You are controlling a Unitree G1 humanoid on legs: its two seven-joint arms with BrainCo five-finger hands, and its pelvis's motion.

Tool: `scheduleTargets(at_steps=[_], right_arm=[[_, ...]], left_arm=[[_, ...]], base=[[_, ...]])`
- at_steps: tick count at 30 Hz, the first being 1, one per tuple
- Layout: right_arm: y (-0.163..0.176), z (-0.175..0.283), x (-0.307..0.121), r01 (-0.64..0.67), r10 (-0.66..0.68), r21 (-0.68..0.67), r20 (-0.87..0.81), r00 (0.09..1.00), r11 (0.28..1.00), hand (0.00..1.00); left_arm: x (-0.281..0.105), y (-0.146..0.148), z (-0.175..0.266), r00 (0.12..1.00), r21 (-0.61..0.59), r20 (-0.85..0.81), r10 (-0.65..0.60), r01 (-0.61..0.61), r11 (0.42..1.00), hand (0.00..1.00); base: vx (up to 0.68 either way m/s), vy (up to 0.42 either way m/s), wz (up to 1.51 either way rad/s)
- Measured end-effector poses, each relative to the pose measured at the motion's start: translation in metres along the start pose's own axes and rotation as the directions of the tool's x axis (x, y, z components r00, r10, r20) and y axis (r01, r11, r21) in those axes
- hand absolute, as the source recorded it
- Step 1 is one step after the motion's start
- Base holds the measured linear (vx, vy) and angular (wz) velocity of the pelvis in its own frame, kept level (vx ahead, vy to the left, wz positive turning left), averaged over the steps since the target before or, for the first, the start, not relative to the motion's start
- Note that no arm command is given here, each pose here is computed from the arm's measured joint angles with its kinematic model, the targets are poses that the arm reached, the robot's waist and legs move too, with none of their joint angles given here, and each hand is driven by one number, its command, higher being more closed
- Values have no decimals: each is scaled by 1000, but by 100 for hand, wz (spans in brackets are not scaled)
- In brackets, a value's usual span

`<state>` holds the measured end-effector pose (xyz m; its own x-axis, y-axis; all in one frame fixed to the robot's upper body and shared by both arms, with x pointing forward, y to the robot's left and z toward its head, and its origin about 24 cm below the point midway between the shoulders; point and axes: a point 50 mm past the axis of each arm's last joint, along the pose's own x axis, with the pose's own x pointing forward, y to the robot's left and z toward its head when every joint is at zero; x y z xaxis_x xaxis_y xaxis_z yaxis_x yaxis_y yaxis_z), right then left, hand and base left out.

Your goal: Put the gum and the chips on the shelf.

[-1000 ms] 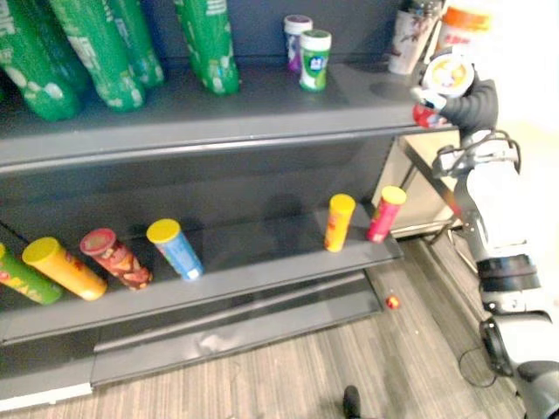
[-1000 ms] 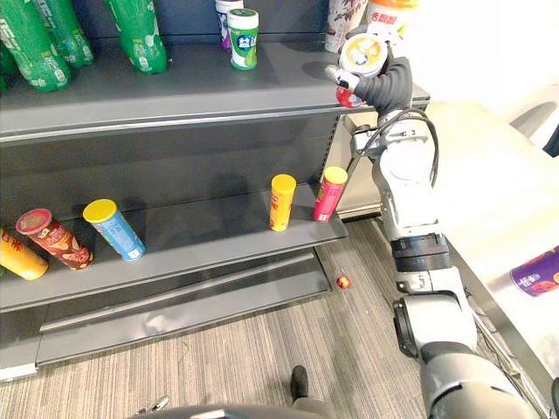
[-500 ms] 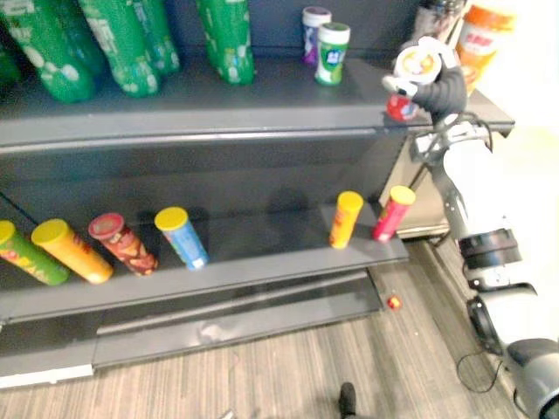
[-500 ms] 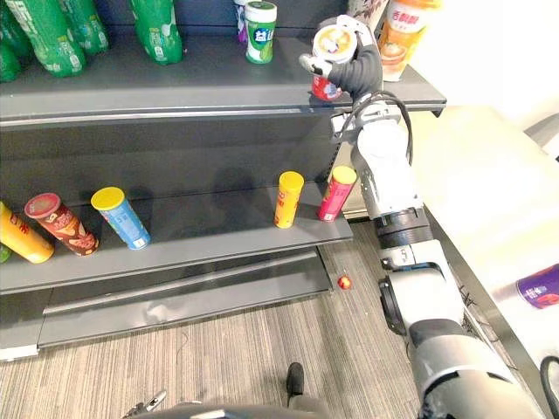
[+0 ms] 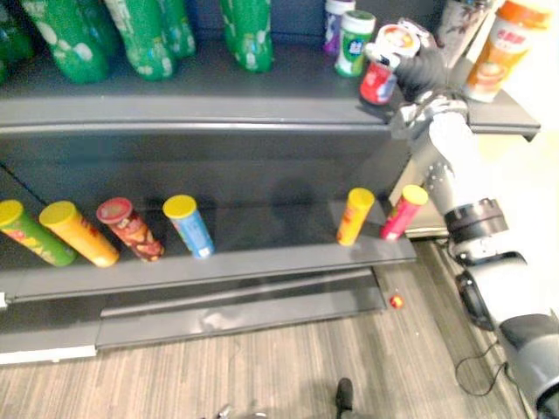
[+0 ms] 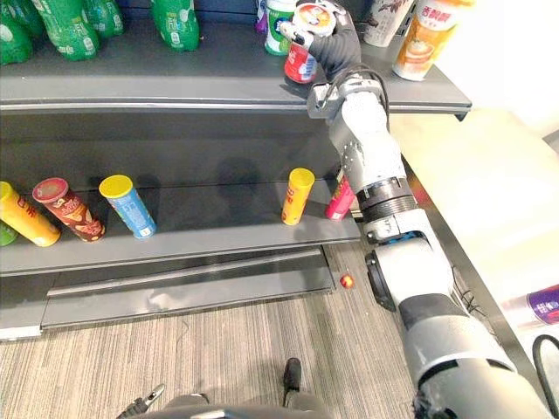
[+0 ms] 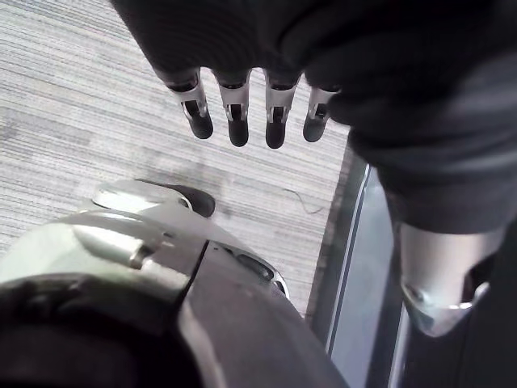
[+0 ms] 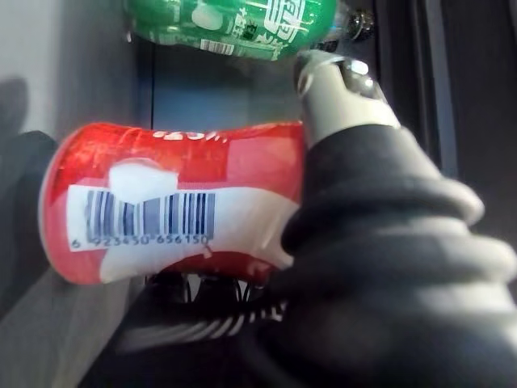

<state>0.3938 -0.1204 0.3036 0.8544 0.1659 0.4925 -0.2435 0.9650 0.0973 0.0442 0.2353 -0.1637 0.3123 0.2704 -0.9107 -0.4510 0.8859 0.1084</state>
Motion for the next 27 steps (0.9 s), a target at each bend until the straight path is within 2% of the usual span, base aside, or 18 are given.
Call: scheduleTargets(at_steps=[8, 18, 27], right_arm=[[11, -6, 5, -19, 20, 10, -54, 998, 1000, 100], [21, -4, 8, -86, 81, -85, -60, 995, 993, 100], [18, -5, 9, -76, 69, -108, -69, 995, 991, 100]], left_arm=[[0, -1, 5, 1000, 0, 19, -2, 2, 1000, 0], [1, -2, 7, 1000, 0, 13, -5, 5, 1000, 0], [1, -2, 7, 1000, 3, 14, -7, 7, 1000, 0]], base=[[0, 0, 0], [-3, -2, 0], [0, 0, 0]])
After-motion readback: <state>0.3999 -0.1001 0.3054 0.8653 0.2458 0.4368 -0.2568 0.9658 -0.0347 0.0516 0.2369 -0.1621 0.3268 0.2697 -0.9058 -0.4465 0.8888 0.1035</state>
